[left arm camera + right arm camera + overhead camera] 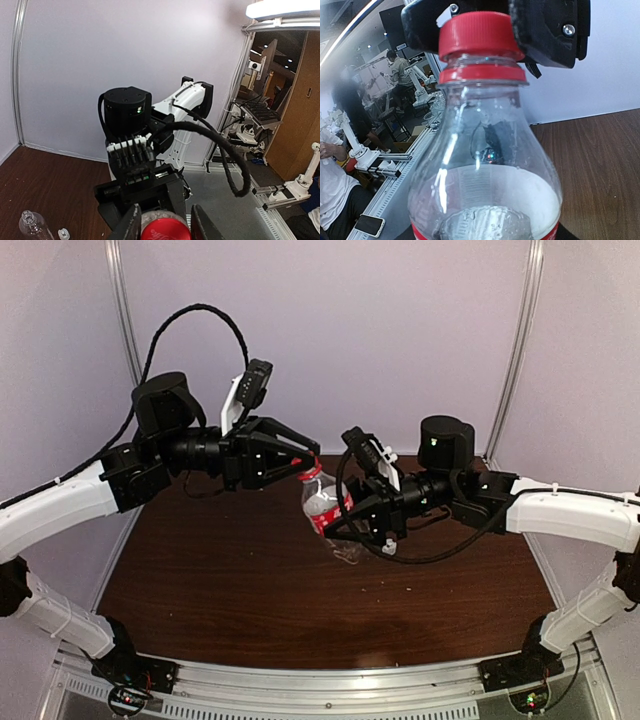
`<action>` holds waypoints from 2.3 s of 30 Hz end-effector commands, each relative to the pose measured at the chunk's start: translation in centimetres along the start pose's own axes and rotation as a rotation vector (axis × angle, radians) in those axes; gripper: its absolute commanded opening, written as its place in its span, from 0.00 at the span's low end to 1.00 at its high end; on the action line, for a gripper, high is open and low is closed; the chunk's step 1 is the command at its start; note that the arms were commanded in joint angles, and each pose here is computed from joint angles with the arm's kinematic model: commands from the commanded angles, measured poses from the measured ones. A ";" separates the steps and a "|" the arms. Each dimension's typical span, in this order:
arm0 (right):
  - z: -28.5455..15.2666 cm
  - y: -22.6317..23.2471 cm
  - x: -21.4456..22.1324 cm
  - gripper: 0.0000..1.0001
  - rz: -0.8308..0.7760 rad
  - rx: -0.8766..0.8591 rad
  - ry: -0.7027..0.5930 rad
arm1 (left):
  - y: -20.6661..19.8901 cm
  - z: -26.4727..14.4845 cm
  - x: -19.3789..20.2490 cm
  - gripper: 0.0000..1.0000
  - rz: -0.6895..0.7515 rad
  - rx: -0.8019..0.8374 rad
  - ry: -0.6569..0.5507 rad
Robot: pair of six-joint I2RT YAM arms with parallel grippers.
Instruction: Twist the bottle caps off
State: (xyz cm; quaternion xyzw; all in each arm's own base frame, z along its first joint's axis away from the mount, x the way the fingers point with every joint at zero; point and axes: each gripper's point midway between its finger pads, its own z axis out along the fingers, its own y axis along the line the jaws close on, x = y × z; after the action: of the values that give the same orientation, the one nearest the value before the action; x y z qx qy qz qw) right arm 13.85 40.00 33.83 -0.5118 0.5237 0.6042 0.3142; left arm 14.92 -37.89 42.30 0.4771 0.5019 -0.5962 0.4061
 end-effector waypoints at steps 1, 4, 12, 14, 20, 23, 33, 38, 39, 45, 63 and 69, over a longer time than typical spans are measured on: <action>-0.2 0.4 -1.6 0.36 -0.042 0.011 -0.028 | -0.3 -0.2 -1.0 0.32 0.032 0.009 -0.032; -0.2 0.0 -1.6 0.36 -0.038 0.039 -0.028 | 0.2 -0.3 -1.0 0.27 0.022 -0.029 -0.035; -1.4 -4.5 -1.6 0.36 -0.039 0.326 -0.018 | 4.2 -1.9 -2.1 0.12 -0.110 -0.350 -0.094; -1.9 -5.4 -1.7 0.36 -0.045 0.395 -0.024 | 5.1 -2.3 -2.1 0.11 -0.155 -0.464 -0.108; -3.2 -7.3 -2.0 0.35 -0.046 0.540 -0.061 | 7.1 -2.1 -1.2 0.09 -0.242 -0.698 -0.101; -3.7 -7.6 -2.0 0.35 -0.045 0.579 -0.073 | 7.4 -1.8 -0.9 0.11 -0.266 -0.704 -0.100; -3.3 -5.7 -1.4 0.35 -0.074 0.481 -0.067 | 5.6 -1.4 -2.4 0.48 -0.157 -0.592 -0.121; -2.6 -4.1 -1.1 0.36 -0.095 0.376 -0.059 | 3.4 -1.6 -3.7 0.72 -0.057 -0.470 -0.118; -2.4 -3.6 -1.0 0.36 -0.097 0.345 -0.056 | 3.1 -1.7 -3.7 0.75 -0.040 -0.450 -0.112; -1.5 -0.6 -1.3 0.37 -0.111 0.159 -0.063 | 0.9 -2.4 -4.3 0.79 0.046 -0.273 -0.110; -0.4 1.3 -1.9 0.37 -0.074 -0.023 -0.073 | -1.1 -0.1 -2.0 0.58 0.074 0.066 -0.053; -0.4 1.2 -2.0 0.37 -0.072 -0.019 -0.077 | -0.7 0.2 -1.0 0.51 0.054 0.080 -0.040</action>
State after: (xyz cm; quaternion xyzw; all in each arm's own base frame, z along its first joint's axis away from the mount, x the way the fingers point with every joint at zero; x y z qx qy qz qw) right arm 13.61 39.67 34.45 -0.5053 0.5102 0.6085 0.3378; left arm 14.81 -38.04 43.08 0.4855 0.4802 -0.6055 0.4087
